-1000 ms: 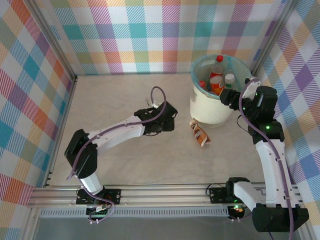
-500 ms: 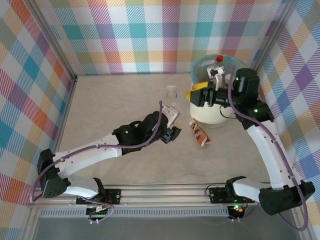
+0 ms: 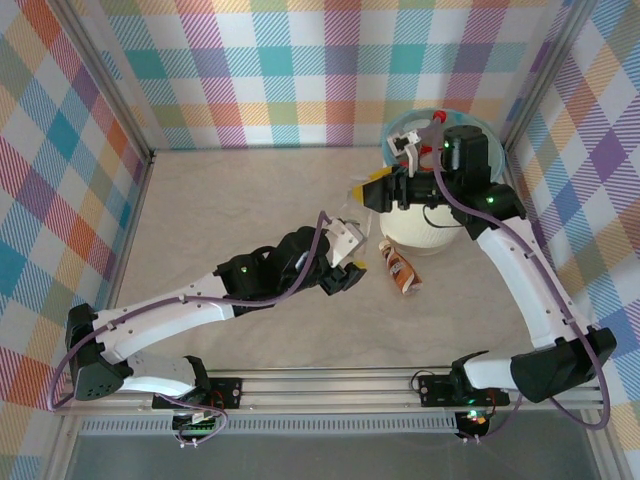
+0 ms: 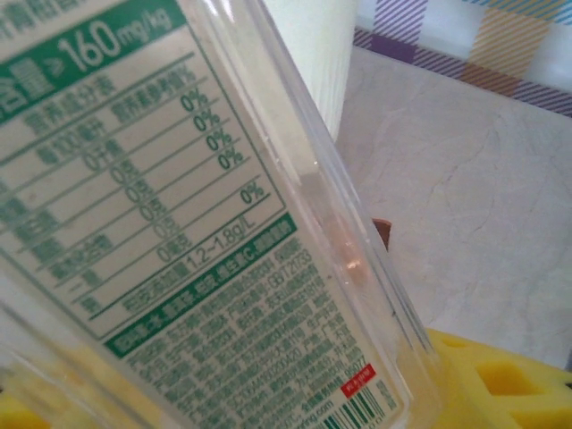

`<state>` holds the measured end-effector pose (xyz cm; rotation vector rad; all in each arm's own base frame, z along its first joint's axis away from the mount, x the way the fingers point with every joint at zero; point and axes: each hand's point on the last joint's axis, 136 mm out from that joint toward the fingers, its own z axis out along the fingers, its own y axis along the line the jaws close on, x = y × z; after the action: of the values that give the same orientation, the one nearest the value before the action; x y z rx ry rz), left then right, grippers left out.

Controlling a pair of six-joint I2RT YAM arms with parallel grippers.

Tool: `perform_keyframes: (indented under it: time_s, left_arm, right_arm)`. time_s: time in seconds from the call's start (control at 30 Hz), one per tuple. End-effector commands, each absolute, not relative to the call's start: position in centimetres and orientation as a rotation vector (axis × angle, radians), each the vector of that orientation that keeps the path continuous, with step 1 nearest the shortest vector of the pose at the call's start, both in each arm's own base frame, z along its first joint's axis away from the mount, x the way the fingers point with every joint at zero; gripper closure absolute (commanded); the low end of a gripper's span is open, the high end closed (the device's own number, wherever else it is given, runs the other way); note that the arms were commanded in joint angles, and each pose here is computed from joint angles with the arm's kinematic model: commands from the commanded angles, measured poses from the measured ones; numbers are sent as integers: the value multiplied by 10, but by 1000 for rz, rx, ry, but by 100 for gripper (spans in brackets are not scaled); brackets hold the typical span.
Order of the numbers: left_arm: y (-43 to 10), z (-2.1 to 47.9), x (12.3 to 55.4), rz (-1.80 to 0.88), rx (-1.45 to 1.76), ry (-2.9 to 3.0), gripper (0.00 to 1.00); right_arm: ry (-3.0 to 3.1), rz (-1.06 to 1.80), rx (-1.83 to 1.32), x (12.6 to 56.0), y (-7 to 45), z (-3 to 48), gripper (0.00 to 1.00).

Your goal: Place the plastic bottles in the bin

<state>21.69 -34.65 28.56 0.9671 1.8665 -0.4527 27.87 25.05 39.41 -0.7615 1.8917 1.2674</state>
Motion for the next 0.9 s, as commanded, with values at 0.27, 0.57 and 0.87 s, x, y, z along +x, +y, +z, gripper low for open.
perform_keyframes:
  time_s: [0.27, 0.57, 0.87]
  left_arm:
    - [-348, 306, 208, -509, 961, 1768, 37]
    - [-330, 325, 210, -481, 887, 1761, 5]
    - [-313, 361, 204, -554, 782, 1681, 0]
  right_arm:
    - [1847, 1239, -805, 269, 251, 407, 50]
    - [1832, 974, -640, 282, 221, 434, 68]
    - [1667, 436, -346, 313, 141, 498, 72]
